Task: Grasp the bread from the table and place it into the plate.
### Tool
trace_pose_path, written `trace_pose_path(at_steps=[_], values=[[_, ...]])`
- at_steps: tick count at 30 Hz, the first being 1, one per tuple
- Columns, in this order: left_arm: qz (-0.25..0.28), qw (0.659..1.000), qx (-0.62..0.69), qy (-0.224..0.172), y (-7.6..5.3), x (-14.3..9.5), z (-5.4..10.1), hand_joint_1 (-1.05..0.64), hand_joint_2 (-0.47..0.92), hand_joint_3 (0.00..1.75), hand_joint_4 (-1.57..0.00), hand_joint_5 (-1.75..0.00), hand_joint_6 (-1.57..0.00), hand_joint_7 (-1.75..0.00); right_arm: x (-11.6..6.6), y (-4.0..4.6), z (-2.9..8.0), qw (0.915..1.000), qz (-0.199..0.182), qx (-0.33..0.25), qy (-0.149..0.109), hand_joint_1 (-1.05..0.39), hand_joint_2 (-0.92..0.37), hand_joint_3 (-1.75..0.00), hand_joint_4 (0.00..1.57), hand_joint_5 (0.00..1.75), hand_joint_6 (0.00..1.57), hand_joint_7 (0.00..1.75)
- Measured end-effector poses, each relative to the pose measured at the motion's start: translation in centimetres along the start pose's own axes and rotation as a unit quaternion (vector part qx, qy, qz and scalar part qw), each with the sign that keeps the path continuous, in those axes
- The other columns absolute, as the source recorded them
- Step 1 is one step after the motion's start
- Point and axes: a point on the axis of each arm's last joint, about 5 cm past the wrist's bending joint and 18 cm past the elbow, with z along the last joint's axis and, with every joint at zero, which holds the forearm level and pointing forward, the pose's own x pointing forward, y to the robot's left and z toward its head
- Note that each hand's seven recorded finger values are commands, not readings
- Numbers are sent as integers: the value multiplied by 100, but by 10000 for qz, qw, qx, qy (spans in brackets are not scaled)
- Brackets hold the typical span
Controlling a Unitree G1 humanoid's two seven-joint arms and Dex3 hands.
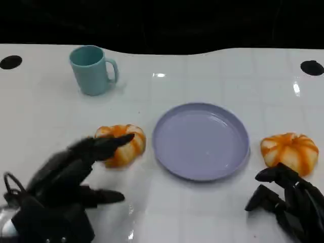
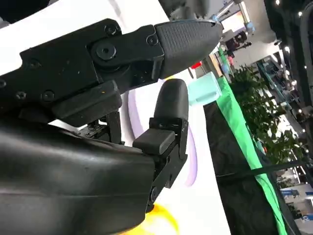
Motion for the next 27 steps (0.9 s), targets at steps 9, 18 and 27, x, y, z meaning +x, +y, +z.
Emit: trace_pose_path(at_steps=[9,18,27], values=[[-235,9822,1863,61,-47,150,44,-49,80,0,-1,-19,-21,0,32,21,5,10000,-29,5,-37,-54,-92,-22,65,148,61,114],[-483,9632,2640,177,-92,308,89,-43,79,0,0,-9,-16,-1,43,36,9,10000,-24,22,-55,-55,-92,-21,64,149,61,116],[-788,9602,2638,470,-249,558,15,-37,78,1,-4,-12,-17,0,31,38,4,9999,-103,-8,-50,-57,-92,-20,65,150,60,117]])
